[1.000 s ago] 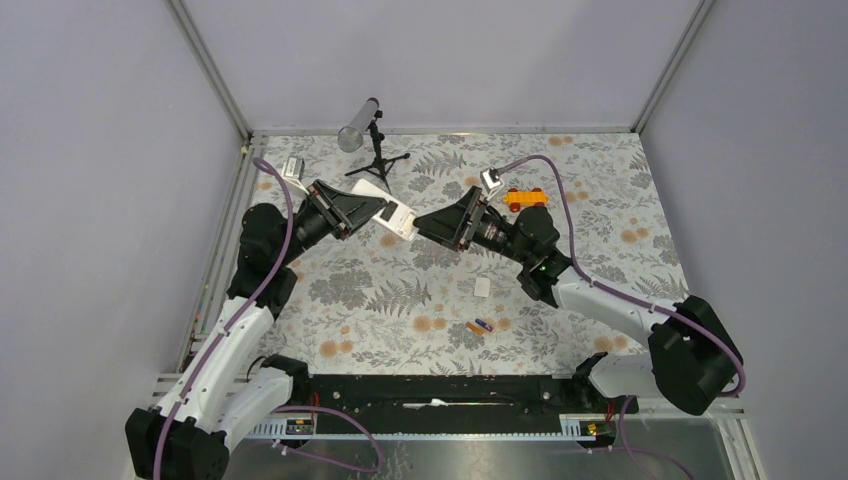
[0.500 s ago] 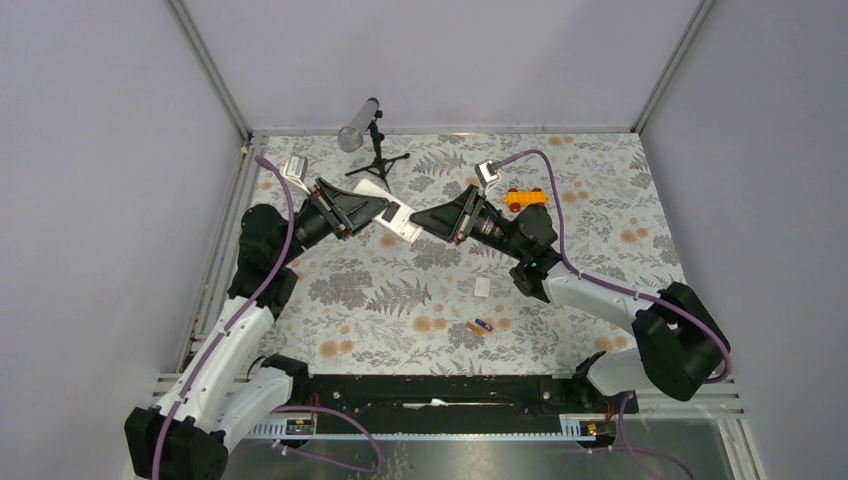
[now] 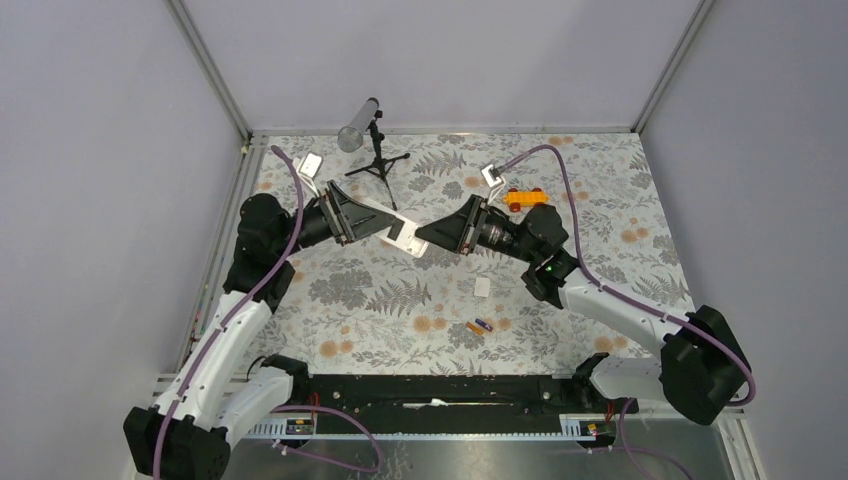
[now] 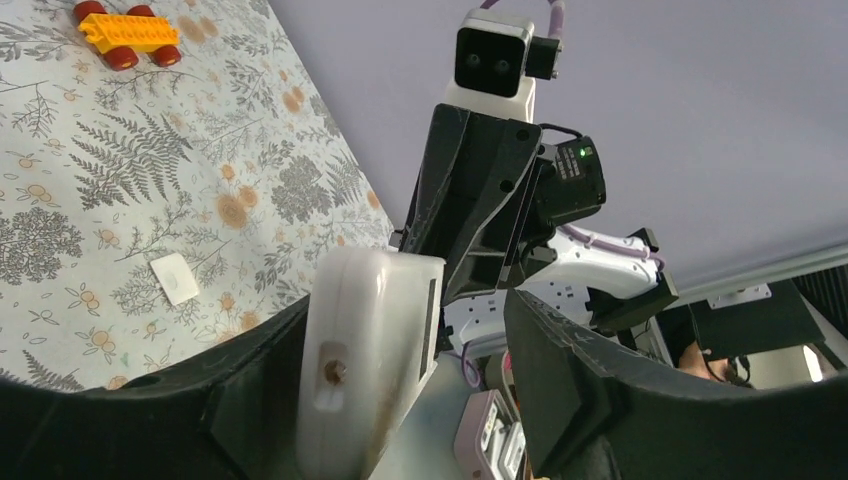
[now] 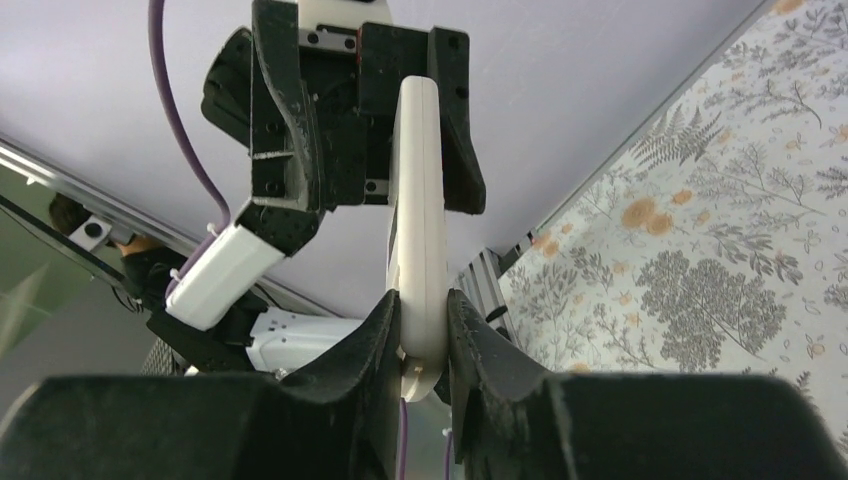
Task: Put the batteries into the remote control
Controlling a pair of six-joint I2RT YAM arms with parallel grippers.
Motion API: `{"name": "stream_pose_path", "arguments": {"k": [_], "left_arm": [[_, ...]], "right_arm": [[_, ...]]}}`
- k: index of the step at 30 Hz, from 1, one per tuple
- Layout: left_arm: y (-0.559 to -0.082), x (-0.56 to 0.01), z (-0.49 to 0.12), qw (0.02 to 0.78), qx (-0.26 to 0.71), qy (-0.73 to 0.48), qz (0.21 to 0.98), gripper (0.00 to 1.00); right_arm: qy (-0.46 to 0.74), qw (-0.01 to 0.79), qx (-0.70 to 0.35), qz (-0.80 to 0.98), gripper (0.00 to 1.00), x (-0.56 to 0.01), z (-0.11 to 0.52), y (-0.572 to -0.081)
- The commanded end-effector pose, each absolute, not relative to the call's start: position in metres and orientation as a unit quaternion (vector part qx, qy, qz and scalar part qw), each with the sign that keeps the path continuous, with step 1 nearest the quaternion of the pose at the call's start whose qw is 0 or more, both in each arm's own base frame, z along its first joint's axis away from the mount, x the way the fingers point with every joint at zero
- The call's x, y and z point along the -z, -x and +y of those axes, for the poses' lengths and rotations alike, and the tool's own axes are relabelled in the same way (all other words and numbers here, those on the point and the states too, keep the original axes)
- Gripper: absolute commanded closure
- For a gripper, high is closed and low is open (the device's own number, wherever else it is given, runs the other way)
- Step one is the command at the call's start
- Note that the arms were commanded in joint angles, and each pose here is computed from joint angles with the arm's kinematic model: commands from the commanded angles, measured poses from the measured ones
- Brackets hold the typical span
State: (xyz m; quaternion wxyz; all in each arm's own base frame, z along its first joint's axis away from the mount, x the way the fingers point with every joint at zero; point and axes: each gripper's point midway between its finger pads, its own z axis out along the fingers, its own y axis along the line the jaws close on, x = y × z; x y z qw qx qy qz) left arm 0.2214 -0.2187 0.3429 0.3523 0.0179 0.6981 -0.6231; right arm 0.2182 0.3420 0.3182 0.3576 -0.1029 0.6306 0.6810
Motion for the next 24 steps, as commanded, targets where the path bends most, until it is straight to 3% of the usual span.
{"name": "stream_pose_path", "arguments": {"k": [1,10,15,17,21,24], "left_arm": [[-0.206,-0.361,-0.220,0.363,0.633,-0.099,0.676,0.34],[-0.186,-0.362,-0.225,0.320,0.664,-0.148,0.659,0.62],[-0.182,-0.354,-0.225,0.314,0.654,-0.164,0.668,0.95],[-0.184,-0.350,-0.224,0.320,0.642,-0.166,0.677,1.00],[-0.194,-0.343,-0.219,0.356,0.606,-0.162,0.693,1.00],[-0.211,-0.330,-0.211,0.385,0.563,-0.132,0.719,1.00]], "right_arm": [[0.151,0.363,-0.680,0.619,1.00,-0.330,0.341,-0.203],[0.127,0.344,-0.691,0.623,1.00,-0.328,0.345,-0.208],[0.117,0.342,-0.681,0.638,0.97,-0.325,0.347,-0.214],[0.111,0.341,-0.673,0.647,0.84,-0.323,0.347,-0.217],[0.080,0.348,-0.635,0.685,0.38,-0.314,0.337,-0.227],[0.037,0.363,-0.586,0.724,0.20,-0.302,0.316,-0.236]]}}
